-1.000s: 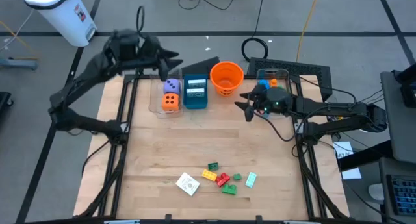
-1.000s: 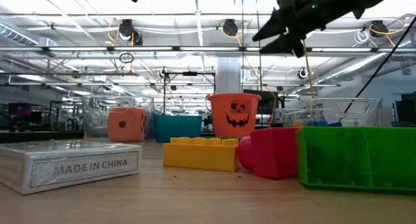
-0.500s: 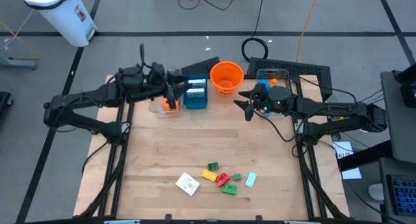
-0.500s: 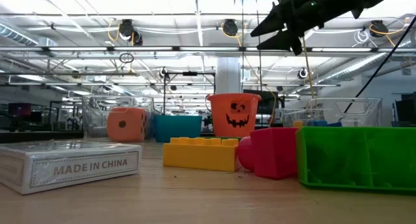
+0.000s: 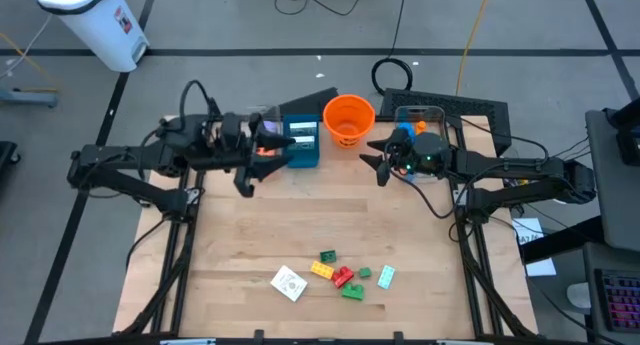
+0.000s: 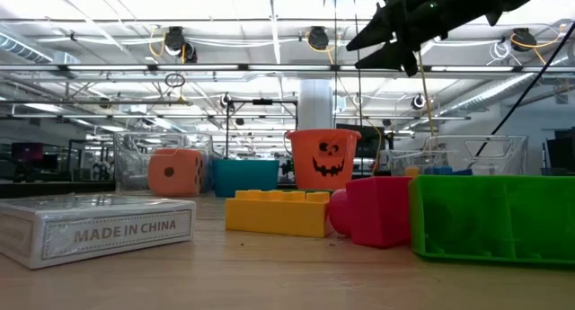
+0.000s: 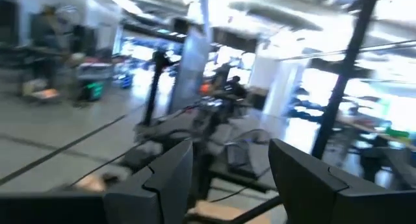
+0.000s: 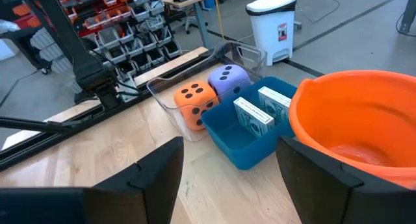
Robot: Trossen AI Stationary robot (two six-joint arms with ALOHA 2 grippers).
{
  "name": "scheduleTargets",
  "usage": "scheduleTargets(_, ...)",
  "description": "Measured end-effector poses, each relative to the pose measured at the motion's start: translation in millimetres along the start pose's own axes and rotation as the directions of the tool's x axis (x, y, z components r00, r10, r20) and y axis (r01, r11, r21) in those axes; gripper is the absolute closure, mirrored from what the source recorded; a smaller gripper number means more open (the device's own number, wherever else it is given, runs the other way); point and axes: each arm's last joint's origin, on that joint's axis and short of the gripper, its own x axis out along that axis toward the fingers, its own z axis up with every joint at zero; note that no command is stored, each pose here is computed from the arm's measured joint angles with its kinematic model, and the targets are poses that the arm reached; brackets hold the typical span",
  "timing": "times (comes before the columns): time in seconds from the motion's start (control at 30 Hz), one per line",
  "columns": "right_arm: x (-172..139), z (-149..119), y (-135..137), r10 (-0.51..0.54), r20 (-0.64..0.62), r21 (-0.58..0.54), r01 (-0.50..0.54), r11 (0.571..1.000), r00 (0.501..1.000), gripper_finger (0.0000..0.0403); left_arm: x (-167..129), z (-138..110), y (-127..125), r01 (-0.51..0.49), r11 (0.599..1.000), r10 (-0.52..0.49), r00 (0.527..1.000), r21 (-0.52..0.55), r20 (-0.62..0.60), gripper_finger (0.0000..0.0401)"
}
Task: Pick & Place Toys
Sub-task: Put the light blue game piece into the right transparent bin
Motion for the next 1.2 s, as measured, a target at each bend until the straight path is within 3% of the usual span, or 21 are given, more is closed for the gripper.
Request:
scheduleTargets(0.23,0,0,0,0.000,0.000,0.000,0.000,1.000,1.000,0.0165,0,-3,-11,0.119,0.993,-0.119,0.992,-0.015,-0.030,0.0189)
scheduleTargets(0.53,0,0,0,0.000,0.000,0.000,0.000,1.000,1.000,0.0165,-2,-9,-22,0.196,0.979,-0.199,0.976,-0.049,-0.084,0.0189)
scheduleTargets(1.2,0,0,0,0.000,0.000,0.000,0.000,1.000,1.000,0.0165,-73,39,-27,0.220,0.976,-0.220,0.975,-0.002,0.034,0.0189)
